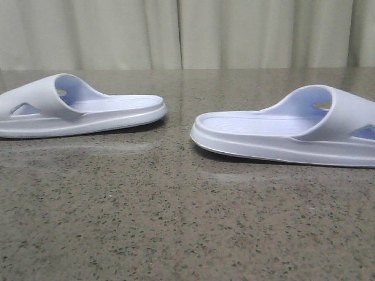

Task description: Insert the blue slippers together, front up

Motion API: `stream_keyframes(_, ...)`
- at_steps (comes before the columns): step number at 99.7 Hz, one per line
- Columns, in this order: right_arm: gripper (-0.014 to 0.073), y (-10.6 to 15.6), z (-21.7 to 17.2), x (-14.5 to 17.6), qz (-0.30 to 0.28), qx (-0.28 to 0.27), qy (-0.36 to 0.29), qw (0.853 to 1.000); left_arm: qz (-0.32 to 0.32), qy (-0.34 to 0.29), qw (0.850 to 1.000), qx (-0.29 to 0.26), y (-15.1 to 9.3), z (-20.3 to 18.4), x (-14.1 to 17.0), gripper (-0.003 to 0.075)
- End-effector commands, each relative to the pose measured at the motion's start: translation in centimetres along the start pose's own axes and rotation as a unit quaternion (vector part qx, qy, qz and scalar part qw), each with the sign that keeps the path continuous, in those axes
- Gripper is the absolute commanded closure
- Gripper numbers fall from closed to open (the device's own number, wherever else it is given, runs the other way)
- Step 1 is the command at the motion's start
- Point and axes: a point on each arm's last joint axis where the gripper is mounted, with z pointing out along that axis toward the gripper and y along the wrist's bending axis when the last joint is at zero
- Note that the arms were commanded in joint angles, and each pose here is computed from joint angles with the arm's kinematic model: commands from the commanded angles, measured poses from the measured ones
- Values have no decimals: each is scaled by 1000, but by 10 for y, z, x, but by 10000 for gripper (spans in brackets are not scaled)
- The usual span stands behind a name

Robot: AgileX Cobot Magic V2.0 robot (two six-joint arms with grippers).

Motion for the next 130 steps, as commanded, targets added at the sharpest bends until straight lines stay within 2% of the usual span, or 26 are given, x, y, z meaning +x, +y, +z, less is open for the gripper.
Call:
stream_keyframes(1, 529, 2, -6, -6, 0, 2, -15, 1000, -6, -21, 1000, 18, -4, -3, -8, 702)
stream_keyframes(15, 382, -4, -6, -2, 8, 39, 4, 999, -5, -24, 999, 24, -4, -1, -10, 662)
stream_keyframes(33, 377, -8, -2, -2, 12, 40, 18, 999, -8, -27, 999, 20, -1, 0, -11, 505)
stream_keyframes(43, 377, -13, 6, -2, 22, 38, 32, 999, -19, -22, 999, 24, 2, 4, -11, 454)
stream_keyframes(95, 376, -32, 32, -2, 47, 35, 77, 995, -43, -9, 998, 41, 17, 22, -14, 452)
stream_keyframes(130, 368, -37, 38, -3, 48, 37, 79, 995, -54, -5, 997, 51, 23, 31, -14, 452)
